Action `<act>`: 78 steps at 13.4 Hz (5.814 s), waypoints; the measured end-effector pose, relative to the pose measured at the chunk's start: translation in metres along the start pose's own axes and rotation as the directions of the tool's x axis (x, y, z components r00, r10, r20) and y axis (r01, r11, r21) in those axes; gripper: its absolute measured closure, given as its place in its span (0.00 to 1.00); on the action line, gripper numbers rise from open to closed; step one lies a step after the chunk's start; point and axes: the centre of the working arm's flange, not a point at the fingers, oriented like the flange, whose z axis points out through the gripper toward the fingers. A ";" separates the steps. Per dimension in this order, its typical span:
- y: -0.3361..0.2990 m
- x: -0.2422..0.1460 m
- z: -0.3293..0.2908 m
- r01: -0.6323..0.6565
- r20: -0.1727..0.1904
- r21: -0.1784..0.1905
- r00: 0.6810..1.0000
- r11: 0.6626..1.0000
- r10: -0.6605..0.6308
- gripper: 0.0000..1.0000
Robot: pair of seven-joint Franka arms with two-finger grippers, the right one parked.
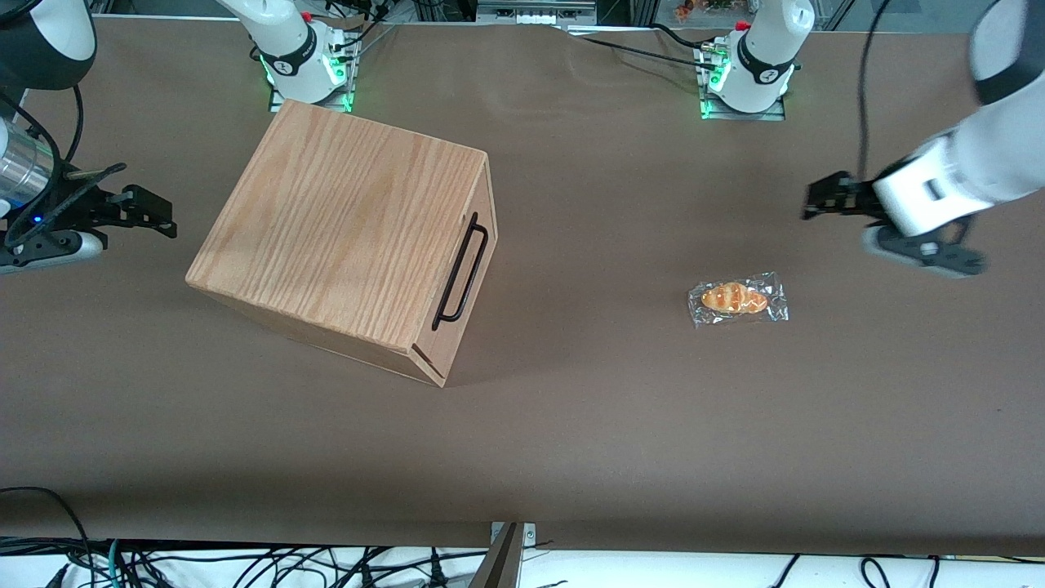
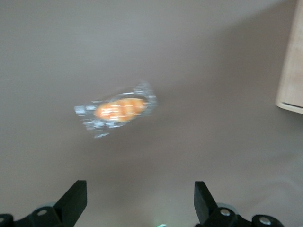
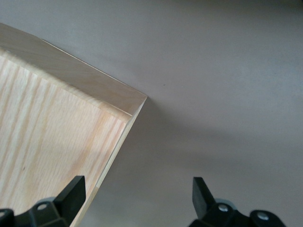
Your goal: Open top drawer with left arm
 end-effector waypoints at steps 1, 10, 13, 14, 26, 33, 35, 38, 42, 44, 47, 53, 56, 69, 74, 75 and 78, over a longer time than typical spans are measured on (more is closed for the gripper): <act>0.023 0.012 0.021 -0.021 0.031 -0.055 0.999 0.998 0.022 0.00; 0.233 0.100 0.158 0.012 -0.108 -0.280 0.993 0.960 -0.044 0.00; 0.275 0.109 0.183 0.061 -0.172 -0.347 0.977 0.936 -0.127 0.00; 0.279 0.112 0.189 0.072 -0.186 -0.361 0.971 0.930 -0.148 0.00; 0.306 0.131 0.227 0.101 -0.166 -0.383 0.970 0.918 -0.176 0.00; 0.283 0.141 0.219 0.099 -0.207 -0.336 0.962 0.937 -0.176 0.00; 0.266 0.147 0.214 0.119 -0.213 -0.338 0.957 0.934 -0.199 0.00; 0.241 0.156 0.205 0.147 -0.221 -0.344 0.947 0.927 -0.232 0.00; 0.216 0.163 0.197 0.176 -0.216 -0.348 0.941 0.921 -0.261 0.00; 0.205 0.165 0.194 0.189 -0.206 -0.350 0.940 0.918 -0.272 0.00; 0.188 0.167 0.189 0.207 -0.187 -0.350 0.940 0.913 -0.285 0.00; 0.158 0.171 0.179 0.233 -0.179 -0.352 0.934 0.906 -0.310 0.00; 0.155 0.171 0.178 0.235 -0.176 -0.351 0.934 0.907 -0.310 0.00; 0.121 0.162 0.113 0.343 -0.089 -0.366 0.912 0.865 -0.400 0.00; 0.009 0.138 0.049 0.385 -0.085 -0.321 0.898 0.865 -0.432 0.00; -0.008 0.128 0.037 0.351 -0.088 -0.309 0.915 0.884 -0.394 0.00; -0.058 0.102 0.017 0.221 -0.111 -0.172 0.964 0.960 -0.242 0.00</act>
